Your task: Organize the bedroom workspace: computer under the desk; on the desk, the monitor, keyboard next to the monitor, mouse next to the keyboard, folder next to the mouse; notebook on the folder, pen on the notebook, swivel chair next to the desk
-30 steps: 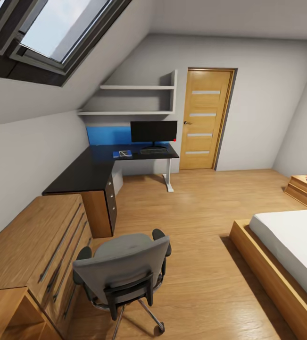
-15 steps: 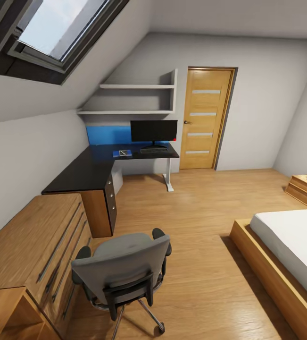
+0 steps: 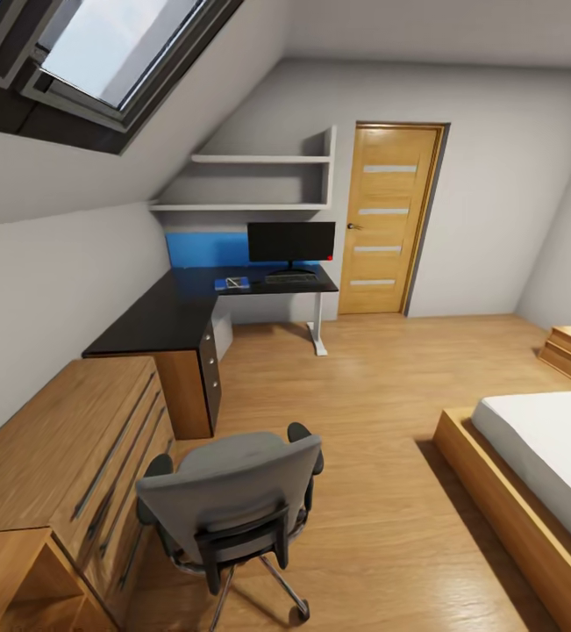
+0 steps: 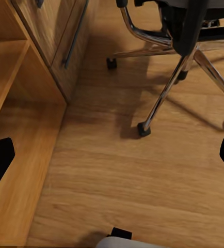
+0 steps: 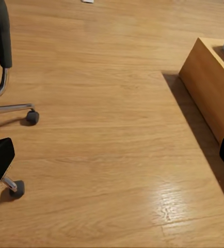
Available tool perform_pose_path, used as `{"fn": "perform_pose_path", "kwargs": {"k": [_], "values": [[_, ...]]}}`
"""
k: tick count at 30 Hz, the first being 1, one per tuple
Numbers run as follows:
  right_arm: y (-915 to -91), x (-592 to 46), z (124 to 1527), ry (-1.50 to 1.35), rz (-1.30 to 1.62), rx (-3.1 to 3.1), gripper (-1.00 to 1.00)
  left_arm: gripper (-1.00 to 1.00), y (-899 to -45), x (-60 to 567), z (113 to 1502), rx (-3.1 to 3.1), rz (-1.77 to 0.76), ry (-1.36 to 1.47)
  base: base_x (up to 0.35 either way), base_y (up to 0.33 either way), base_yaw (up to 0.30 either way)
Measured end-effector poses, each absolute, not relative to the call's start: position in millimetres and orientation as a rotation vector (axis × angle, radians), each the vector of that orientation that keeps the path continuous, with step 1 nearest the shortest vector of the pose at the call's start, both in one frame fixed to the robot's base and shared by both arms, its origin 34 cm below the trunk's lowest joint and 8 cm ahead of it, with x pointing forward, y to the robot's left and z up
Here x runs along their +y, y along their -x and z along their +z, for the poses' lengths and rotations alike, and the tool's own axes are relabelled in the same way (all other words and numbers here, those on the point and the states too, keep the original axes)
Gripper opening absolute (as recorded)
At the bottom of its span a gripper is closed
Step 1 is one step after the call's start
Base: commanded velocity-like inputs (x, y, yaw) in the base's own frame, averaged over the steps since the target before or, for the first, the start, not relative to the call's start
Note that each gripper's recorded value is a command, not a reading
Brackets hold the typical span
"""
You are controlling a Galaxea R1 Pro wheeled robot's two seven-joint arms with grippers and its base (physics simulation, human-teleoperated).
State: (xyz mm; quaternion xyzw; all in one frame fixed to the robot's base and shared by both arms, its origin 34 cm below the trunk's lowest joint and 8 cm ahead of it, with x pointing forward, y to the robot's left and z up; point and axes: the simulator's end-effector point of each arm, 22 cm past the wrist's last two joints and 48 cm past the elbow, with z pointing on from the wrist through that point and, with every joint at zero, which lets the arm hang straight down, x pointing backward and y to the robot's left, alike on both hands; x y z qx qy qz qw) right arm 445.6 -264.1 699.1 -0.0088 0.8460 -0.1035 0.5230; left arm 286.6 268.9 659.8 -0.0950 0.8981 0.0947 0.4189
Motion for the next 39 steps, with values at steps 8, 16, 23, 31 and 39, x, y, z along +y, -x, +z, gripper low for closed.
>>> {"fn": "perform_pose_path", "kwargs": {"k": [8,16,23,31,39], "values": [[-447.4,-268.5,690.3,0.015,-0.256,2.027,1.00,1.00,-293.3,269.7,653.6,2.239,0.240,0.245,0.000,0.000,0.193],[-449.2,-270.3,681.0,0.019,-0.259,2.027,1.00,1.00,-316.2,257.8,655.3,2.187,0.224,0.278,0.000,0.044,0.006],[-450.6,-271.5,672.5,0.020,-0.261,2.027,1.00,1.00,-314.7,257.1,642.7,2.212,0.225,0.274,0.000,0.206,0.000],[-451.9,-271.3,662.5,0.015,-0.262,2.027,1.00,1.00,-313.2,256.7,629.4,2.231,0.228,0.274,0.000,0.022,0.078],[-453.3,-271.4,652.1,0.015,-0.262,2.027,1.00,1.00,-314.4,256.9,618.9,2.231,0.229,0.274,0.000,0.000,0.089]]}}
